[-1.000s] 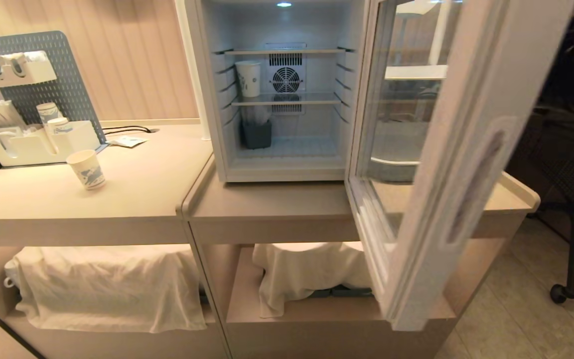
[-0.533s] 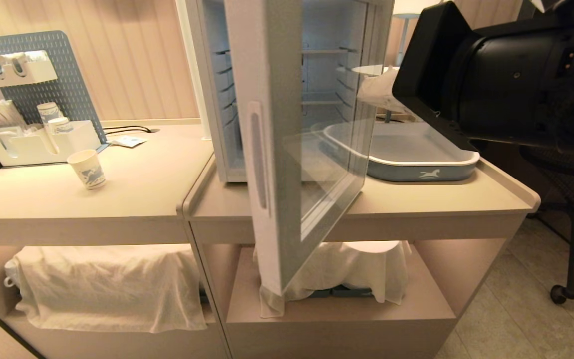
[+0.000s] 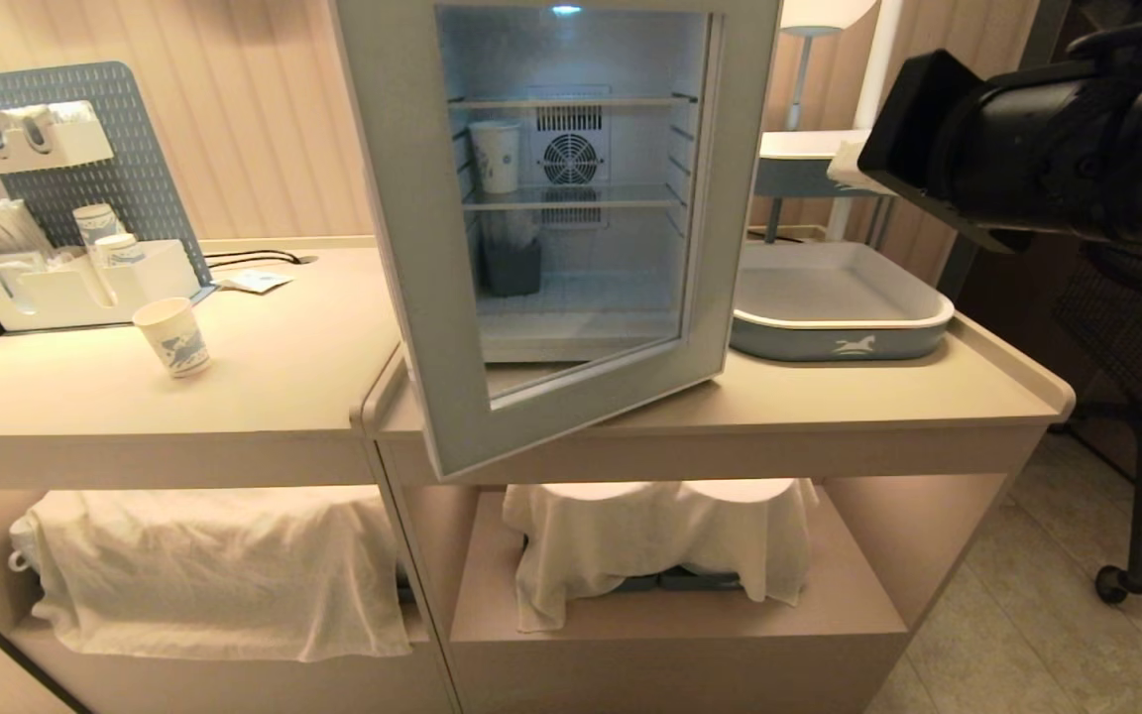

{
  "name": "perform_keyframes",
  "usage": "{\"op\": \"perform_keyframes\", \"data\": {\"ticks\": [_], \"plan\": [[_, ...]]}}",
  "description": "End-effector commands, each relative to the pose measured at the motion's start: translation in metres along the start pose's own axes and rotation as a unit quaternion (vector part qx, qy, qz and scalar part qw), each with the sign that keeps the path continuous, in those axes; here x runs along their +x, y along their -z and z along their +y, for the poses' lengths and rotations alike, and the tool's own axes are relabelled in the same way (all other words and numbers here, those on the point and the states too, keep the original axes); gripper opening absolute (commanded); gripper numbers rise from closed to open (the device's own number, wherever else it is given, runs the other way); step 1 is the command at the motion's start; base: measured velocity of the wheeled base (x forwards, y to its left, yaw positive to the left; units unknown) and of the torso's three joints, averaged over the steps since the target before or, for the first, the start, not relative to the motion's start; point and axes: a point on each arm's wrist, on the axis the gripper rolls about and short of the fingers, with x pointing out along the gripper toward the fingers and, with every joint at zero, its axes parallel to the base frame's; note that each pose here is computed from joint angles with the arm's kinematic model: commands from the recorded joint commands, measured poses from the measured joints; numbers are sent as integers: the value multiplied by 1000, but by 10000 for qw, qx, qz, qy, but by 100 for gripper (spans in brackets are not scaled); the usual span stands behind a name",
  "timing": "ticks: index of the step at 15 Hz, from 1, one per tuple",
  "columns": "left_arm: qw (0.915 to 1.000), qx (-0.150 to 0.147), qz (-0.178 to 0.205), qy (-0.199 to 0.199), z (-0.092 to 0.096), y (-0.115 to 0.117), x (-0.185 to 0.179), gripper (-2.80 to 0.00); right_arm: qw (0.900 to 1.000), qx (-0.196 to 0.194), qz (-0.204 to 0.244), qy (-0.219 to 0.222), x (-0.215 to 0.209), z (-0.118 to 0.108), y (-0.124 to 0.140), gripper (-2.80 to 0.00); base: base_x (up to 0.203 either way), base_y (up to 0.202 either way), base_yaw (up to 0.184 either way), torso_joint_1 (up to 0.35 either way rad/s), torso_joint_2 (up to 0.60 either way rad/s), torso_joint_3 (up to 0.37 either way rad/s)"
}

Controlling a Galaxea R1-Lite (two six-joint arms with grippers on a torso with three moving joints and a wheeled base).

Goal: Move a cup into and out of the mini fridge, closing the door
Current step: Close the freezer door

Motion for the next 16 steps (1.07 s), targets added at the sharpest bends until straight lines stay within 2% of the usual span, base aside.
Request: {"op": "perform_keyframes", "data": {"ticks": [1, 4, 8, 11, 13, 14, 16], "plan": [[10000, 2, 0, -2, 0, 0, 0, -280, 9996, -132, 141, 213, 27, 0, 14, -280, 0, 0, 0, 0, 0, 0], [10000, 2, 0, -3, 0, 0, 0, -280, 9998, -111, 180, 51, 73, 11, 37, -280, 0, 0, 0, 0, 0, 0], [10000, 2, 0, -1, 0, 0, 0, -280, 9995, -26, -130, -279, 132, 34, 48, -280, 0, 0, 0, 0, 0, 0], [10000, 2, 0, 1, 0, 0, 0, -280, 9987, -315, -264, -310, 165, 40, 58, -280, 0, 0, 0, 0, 0, 0], [10000, 2, 0, -1, 0, 0, 0, -280, 9955, -790, -413, -309, 184, 37, 70, -280, 0, 0, 0, 0, 0, 0], [10000, 2, 0, -8, 0, 0, 0, -280, 9939, -850, -591, -376, 190, 38, 72, -280, 0, 0, 0, 0, 0, 0], [10000, 2, -1, 2, 0, 0, 0, -280, 9930, -906, -642, -389, 196, 36, 77, -280, 0, 0, 0, 0, 0, 0]]}}
